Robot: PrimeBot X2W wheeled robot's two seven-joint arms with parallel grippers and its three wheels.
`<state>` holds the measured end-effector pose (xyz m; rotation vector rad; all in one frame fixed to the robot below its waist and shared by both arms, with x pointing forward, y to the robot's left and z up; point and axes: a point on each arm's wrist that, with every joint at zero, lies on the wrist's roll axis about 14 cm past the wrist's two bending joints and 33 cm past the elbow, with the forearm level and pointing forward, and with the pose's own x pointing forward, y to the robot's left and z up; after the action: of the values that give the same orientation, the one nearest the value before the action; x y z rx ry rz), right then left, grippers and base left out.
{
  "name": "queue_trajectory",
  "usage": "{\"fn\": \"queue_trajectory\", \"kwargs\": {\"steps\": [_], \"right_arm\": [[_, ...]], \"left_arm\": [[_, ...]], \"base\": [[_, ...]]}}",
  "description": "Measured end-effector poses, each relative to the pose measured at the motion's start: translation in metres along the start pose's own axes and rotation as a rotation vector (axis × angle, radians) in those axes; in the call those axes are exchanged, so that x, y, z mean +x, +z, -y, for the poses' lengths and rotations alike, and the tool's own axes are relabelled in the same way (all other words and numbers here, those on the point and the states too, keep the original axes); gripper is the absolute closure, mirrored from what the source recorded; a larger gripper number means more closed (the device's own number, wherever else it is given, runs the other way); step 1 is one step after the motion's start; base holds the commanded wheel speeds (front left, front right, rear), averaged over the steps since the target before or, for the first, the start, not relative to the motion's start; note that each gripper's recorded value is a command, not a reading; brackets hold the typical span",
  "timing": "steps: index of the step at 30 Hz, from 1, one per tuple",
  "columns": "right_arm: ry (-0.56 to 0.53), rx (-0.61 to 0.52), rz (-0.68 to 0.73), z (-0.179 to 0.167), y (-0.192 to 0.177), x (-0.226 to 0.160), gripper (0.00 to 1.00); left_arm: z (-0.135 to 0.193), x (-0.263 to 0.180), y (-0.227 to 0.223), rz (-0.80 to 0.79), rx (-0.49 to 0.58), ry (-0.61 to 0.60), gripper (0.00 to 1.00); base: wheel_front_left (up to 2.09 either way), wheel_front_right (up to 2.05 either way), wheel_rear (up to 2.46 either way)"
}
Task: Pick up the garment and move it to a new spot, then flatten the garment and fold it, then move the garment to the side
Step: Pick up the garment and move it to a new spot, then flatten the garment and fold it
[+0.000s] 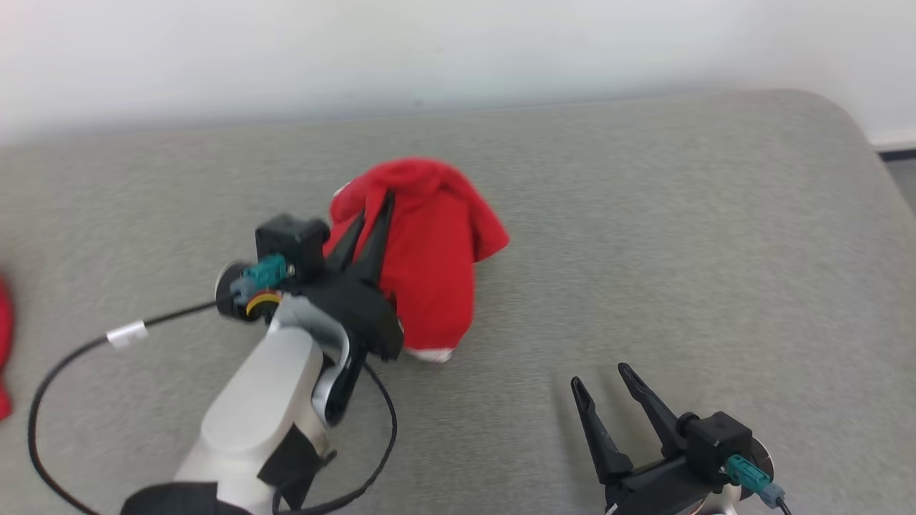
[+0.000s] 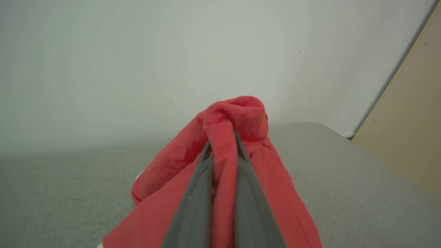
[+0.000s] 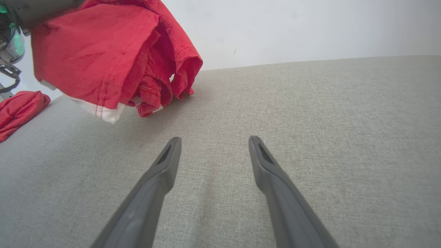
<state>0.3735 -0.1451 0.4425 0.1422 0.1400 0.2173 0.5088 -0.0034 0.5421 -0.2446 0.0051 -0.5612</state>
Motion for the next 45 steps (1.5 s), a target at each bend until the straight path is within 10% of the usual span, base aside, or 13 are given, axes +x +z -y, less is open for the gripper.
{"fn": "queue_trajectory", "kwargs": {"steps": [4, 5, 6, 7, 45], "right_arm": [[-0.064, -0.002, 0.008, 0.018, 0.003, -0.013, 0.0], [-0.077, -0.001, 0.009, 0.022, 0.003, -0.016, 0.0], [-0.089, 0.0, 0.011, 0.025, 0.003, -0.019, 0.0], [-0.099, 0.002, 0.014, 0.027, 0.004, -0.021, 0.0], [0.007, 0.025, 0.062, -0.023, 0.011, -0.03, 0.0]], "left_arm": [[0.01, -0.003, -0.04, -0.087, -0.047, -0.001, 0.92], [0.009, -0.004, -0.046, -0.098, -0.055, 0.008, 0.39], [0.008, -0.006, -0.054, -0.115, -0.06, 0.017, 0.39], [0.004, -0.011, -0.062, -0.134, -0.068, 0.037, 0.0], [-0.096, -0.257, -0.049, -0.021, 0.097, 0.608, 0.0]], "base": [[0.0, 0.0, 0.0], [0.0, 0.0, 0.0], [0.0, 0.0, 0.0], [0.0, 0.0, 0.0], [0.0, 0.0, 0.0]]}}
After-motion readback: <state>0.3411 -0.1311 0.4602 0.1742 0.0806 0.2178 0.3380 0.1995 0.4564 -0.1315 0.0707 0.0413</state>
